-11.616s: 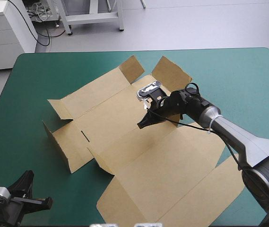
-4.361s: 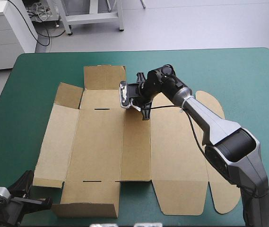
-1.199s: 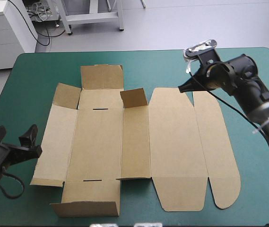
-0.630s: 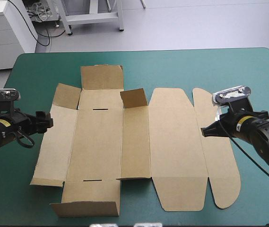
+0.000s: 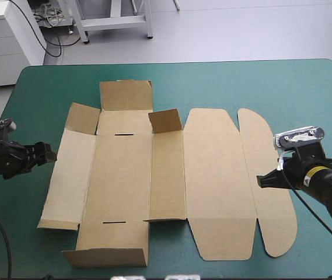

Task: Fold the box

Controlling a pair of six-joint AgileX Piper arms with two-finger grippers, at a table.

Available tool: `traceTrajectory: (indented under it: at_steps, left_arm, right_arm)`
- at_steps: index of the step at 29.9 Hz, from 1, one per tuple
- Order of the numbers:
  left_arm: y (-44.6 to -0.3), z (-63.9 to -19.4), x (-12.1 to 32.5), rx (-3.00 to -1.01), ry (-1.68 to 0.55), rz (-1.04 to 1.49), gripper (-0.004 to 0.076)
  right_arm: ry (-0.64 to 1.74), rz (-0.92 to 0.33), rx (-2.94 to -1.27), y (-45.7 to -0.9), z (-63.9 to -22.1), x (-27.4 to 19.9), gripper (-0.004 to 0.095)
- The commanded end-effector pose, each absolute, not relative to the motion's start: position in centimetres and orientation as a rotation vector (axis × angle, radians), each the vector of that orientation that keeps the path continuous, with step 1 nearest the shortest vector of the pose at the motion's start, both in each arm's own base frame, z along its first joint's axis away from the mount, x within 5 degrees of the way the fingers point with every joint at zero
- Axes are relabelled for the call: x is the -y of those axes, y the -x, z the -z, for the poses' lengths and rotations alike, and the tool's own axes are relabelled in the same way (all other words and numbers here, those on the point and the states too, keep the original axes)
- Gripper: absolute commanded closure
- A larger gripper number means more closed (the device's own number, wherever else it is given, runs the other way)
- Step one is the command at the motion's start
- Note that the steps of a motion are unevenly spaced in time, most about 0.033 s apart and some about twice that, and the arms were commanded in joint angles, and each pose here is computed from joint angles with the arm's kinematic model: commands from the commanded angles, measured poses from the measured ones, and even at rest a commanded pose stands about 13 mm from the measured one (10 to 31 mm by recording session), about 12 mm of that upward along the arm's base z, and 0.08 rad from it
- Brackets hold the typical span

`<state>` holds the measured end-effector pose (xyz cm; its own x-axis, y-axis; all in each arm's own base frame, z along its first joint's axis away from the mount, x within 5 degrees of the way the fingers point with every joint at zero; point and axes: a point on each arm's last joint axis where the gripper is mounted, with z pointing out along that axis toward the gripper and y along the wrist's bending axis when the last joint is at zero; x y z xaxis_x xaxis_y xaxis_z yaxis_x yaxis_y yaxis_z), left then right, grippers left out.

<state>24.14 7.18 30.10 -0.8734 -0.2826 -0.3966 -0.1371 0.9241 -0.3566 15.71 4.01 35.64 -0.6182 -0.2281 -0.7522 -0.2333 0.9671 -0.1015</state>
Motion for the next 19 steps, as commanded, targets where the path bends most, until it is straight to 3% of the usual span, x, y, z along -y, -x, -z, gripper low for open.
traceTrajectory:
  at_steps: [1, 7, 19]
  left_arm:
    - [-25.0, -29.9, -7.5, -2.633, 0.282, 0.465, 0.0159]
    - [-26.0, -27.5, -7.9, -2.739, 0.284, 0.550, 0.0159]
    - [-24.5, -24.0, -7.0, -2.857, 0.284, 0.666, 0.0159]
  right_arm:
    - [0.300, -0.032, -2.197, -15.2, -35.3, -3.8, 0.0910]
    - [0.302, -0.037, -2.182, -13.6, -33.7, -3.3, 0.0910]
    - [0.292, -0.047, -2.055, -10.8, -35.2, -2.4, 0.0910]
